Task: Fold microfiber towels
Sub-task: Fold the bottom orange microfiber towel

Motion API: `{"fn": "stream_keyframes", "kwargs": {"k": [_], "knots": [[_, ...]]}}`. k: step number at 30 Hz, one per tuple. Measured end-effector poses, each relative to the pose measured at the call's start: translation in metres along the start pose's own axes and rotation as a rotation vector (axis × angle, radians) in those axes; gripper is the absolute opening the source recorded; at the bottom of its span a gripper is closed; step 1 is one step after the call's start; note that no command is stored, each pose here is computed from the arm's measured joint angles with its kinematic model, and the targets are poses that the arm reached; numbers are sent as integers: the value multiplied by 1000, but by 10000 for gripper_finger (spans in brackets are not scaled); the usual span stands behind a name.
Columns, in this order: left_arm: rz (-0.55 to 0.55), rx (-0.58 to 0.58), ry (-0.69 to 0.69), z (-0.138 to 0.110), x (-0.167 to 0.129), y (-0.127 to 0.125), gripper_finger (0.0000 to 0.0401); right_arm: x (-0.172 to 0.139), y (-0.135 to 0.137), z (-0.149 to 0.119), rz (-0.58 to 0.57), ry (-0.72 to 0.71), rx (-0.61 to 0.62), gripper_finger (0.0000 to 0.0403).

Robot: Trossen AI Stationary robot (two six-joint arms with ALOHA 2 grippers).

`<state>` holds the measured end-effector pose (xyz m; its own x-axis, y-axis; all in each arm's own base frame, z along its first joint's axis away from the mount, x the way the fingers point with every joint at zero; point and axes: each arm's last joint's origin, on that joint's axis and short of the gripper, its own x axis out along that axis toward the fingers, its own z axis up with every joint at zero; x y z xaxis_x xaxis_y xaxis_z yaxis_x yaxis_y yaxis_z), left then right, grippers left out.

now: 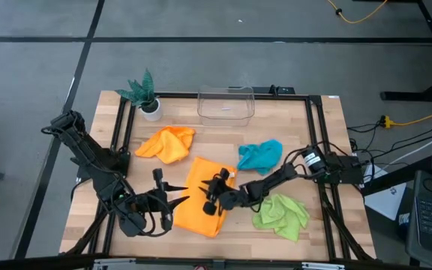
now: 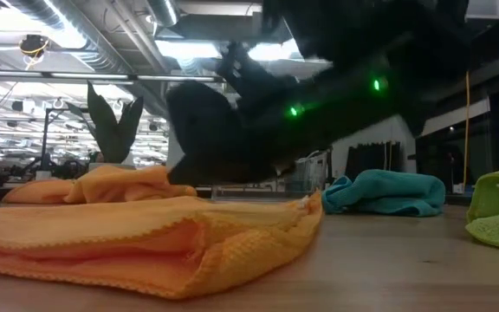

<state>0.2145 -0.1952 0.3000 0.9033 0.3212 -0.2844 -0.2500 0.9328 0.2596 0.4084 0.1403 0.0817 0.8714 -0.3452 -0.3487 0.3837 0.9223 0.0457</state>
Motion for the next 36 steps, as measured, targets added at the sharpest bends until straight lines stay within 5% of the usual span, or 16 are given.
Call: {"fn": "stream_keyframes", "kwargs": {"k": [7, 15, 23, 28, 32, 36], "knots": [[-1, 0, 0, 0, 0, 0, 111, -4, -21, -19, -29, 6, 51, 120], [-1, -23, 0, 0, 0, 0, 112, 6, -17, -26, -22, 7, -29, 120], [-1, -21, 2, 0, 0, 0, 112, 16, -2, 3, -108, -98, -53, 120], [0, -18, 4, -1, 0, 0, 112, 20, 4, -3, 95, -34, -35, 120], [0, -19, 4, -1, 0, 0, 111, 26, 1, -23, 25, -14, 56, 120], [-1, -18, 4, -1, 0, 0, 112, 26, 2, -29, 5, -19, 14, 120]]}}
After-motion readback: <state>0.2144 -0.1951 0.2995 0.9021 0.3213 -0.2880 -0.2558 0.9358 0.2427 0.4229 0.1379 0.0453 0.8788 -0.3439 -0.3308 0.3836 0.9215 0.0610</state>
